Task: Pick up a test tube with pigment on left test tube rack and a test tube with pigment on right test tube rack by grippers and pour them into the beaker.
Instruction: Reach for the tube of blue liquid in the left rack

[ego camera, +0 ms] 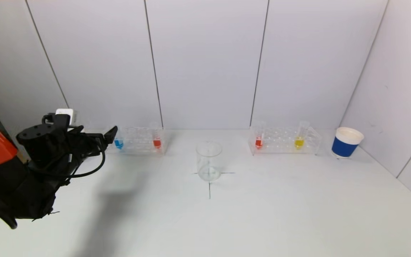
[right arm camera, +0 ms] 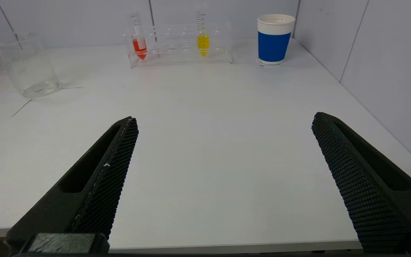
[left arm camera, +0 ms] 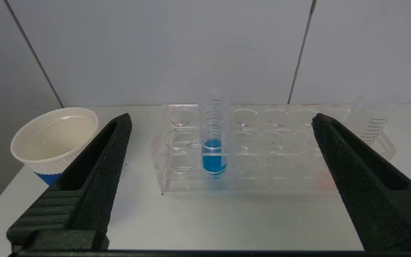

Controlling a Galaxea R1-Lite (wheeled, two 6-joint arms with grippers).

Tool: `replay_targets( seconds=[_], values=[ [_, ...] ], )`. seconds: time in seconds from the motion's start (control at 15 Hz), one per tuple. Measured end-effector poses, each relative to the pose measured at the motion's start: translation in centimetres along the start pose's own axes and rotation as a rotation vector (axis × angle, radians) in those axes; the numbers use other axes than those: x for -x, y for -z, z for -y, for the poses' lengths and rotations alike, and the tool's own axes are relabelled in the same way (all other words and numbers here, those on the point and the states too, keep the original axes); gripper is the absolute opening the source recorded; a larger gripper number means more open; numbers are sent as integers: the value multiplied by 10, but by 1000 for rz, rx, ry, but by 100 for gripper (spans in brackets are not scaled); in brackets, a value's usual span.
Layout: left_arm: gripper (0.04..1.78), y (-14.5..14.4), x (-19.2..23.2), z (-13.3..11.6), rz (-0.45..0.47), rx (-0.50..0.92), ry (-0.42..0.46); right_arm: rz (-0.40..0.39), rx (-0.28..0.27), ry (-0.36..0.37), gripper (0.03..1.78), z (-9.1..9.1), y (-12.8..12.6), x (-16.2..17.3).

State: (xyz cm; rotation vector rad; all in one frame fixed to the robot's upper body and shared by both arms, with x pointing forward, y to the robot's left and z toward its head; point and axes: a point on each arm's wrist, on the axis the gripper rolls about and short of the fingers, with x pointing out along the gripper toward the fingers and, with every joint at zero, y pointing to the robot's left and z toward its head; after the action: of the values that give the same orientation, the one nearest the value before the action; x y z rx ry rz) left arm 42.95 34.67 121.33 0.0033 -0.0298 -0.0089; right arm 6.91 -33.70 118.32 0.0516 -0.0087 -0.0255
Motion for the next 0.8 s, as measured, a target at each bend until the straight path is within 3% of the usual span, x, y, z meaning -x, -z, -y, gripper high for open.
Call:
replay_targets(
  seconds=[0.8],
  values=[
    [176,50,-58,-6,-21,4,-7,0,0,0,177,0,0,0]
  ],
)
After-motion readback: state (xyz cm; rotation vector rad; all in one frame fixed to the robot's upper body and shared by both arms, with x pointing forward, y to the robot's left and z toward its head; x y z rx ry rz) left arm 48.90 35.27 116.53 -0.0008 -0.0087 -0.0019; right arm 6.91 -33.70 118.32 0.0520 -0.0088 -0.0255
